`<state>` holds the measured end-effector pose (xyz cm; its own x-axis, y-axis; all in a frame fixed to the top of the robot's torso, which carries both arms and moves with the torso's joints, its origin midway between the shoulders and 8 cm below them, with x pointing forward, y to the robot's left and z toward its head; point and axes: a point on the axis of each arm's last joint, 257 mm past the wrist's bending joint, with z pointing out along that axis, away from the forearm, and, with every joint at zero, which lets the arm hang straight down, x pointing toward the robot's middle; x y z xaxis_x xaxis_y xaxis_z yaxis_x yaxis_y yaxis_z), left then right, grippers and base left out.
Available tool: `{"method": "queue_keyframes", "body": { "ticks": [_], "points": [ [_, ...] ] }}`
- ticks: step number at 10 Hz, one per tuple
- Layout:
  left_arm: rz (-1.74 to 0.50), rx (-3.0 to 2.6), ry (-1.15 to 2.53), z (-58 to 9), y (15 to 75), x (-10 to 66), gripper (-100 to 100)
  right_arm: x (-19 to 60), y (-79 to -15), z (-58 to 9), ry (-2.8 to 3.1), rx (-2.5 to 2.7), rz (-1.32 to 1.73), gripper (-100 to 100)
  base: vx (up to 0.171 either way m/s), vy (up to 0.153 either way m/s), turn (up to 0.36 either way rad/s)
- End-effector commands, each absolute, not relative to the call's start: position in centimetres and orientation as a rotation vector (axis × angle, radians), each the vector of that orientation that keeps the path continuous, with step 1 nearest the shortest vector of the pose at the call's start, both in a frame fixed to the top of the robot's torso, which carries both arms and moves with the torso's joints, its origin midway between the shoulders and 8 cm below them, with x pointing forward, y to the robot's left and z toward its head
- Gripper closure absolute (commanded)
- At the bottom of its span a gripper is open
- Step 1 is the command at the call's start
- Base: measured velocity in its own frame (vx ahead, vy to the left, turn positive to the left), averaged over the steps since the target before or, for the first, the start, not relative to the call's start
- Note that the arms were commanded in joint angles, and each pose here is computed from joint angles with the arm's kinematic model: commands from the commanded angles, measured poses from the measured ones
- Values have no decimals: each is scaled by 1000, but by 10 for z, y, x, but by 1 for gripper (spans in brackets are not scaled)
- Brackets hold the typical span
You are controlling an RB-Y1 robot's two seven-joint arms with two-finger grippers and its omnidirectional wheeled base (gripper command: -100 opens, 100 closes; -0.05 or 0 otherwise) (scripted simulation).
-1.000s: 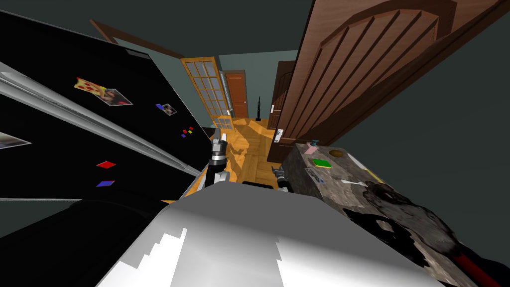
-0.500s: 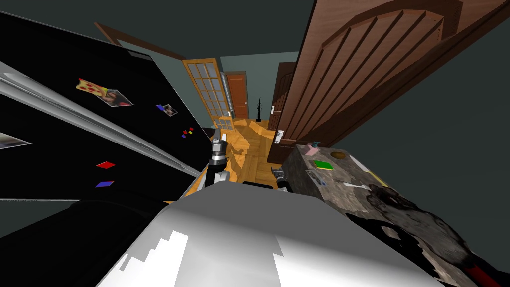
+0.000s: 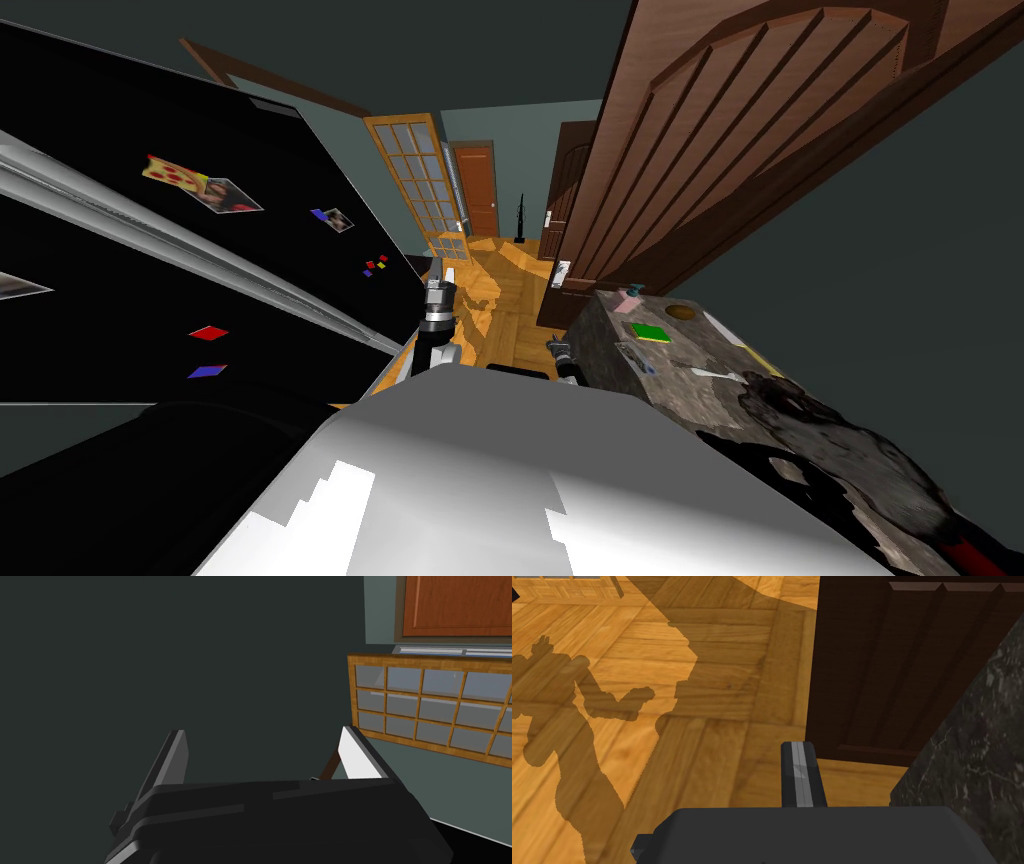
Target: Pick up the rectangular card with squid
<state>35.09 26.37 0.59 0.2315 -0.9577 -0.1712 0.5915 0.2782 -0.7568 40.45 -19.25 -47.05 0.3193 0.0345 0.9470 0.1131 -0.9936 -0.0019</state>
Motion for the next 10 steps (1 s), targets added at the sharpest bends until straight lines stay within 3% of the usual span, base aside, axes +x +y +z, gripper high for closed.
{"method": "queue_keyframes", "body": {
  "ticks": [1,2,10],
  "points": [
    [-1165,-625,710,6,264,351,0,404,-192,-471,-140,-2496,-1789,0,0,0,0],
    [-1165,-625,710,6,264,351,0,407,-187,-462,-94,-2452,-1800,-100,-9,-6,-14],
    [-1165,-625,710,6,264,351,0,416,-161,-414,187,-2187,-1813,-100,-20,-15,-19]
  ]
}}
